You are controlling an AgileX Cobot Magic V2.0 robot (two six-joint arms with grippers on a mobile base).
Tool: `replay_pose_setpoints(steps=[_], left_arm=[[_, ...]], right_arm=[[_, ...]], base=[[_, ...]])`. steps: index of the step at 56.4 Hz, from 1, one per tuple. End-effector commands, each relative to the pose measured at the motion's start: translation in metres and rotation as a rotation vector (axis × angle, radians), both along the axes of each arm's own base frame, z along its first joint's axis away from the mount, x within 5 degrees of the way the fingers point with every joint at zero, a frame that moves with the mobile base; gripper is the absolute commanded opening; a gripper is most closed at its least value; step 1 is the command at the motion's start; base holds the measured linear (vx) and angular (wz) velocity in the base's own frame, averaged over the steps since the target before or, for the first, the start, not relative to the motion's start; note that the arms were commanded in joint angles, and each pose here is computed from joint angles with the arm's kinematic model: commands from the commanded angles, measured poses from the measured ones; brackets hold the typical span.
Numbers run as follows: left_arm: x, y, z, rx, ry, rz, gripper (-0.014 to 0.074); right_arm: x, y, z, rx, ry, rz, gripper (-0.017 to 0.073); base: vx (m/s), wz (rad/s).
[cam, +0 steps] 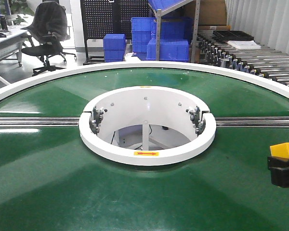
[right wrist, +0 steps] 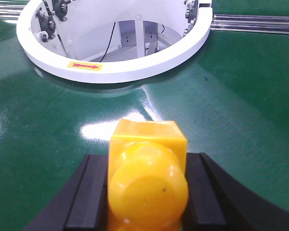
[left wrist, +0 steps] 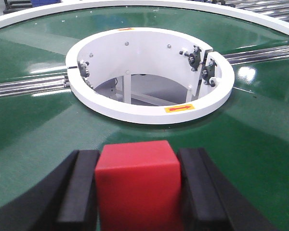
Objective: Pick red and yellow blocks into blue bin
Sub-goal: 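Lift both held blocks off the conveyor table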
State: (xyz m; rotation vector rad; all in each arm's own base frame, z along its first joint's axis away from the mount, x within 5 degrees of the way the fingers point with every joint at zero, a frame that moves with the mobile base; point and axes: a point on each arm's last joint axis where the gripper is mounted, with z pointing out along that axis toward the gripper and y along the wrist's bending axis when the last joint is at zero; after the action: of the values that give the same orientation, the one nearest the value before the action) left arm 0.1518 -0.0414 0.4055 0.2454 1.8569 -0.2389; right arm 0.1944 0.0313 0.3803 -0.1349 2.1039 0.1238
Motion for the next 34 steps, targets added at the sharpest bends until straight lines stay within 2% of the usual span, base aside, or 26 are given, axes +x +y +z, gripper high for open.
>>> replay_pose_setpoints(steps=[1, 19, 34], left_arm=[[-0.0014, -0.0003, 0.0165, -0.035, -0.102, 0.002, -0.0001], [-0.0014, -0.0004, 0.0164, -0.034, -0.101, 0.001, -0.0001], [-0.0014, -0.0004, 0.0164, -0.034, -0.101, 0.001, -0.0001]], right_arm=[[-0.0014, -0.0014, 0.0178, 0.000, -0.118, 0.000, -0.0010], [-0.0014, -0.0014, 0.0178, 0.000, -0.118, 0.000, -0.0010], [-0.0014, -0.0014, 0.0178, 0.000, -0.118, 0.000, -0.0010]], base=[[0.00, 0.00], [-0.02, 0.08], [-0.08, 0.31]])
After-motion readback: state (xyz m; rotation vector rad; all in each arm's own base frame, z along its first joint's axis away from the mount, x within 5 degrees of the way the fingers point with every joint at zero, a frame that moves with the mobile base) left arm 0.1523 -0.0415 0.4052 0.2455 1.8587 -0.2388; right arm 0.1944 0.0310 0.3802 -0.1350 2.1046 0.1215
